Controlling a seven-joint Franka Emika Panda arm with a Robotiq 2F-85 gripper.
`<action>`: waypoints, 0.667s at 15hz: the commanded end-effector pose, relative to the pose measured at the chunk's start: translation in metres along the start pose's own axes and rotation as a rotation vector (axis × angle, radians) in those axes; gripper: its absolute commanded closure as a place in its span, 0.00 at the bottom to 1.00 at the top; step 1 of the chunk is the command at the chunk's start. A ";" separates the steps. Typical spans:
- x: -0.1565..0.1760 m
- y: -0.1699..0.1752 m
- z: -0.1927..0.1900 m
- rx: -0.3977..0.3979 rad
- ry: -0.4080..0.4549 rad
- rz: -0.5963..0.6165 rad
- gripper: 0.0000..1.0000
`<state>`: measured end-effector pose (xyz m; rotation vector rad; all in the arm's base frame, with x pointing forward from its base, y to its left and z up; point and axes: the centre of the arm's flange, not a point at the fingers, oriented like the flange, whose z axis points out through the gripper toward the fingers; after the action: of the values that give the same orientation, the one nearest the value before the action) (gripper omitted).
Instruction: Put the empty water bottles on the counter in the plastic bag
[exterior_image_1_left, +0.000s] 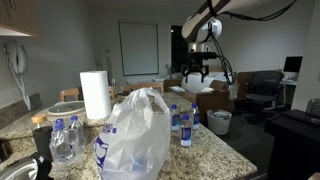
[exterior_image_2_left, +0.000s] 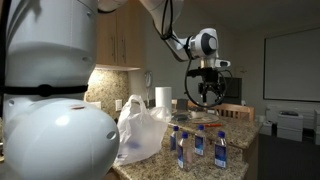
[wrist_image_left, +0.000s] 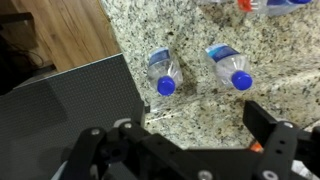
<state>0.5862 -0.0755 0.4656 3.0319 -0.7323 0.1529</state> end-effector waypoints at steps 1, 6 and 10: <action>0.003 0.002 0.011 -0.009 -0.010 0.004 0.00; 0.006 0.001 0.016 -0.013 -0.015 0.003 0.00; 0.045 -0.013 0.037 -0.068 -0.065 0.030 0.00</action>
<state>0.6010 -0.0787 0.4446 3.0184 -0.7371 0.0911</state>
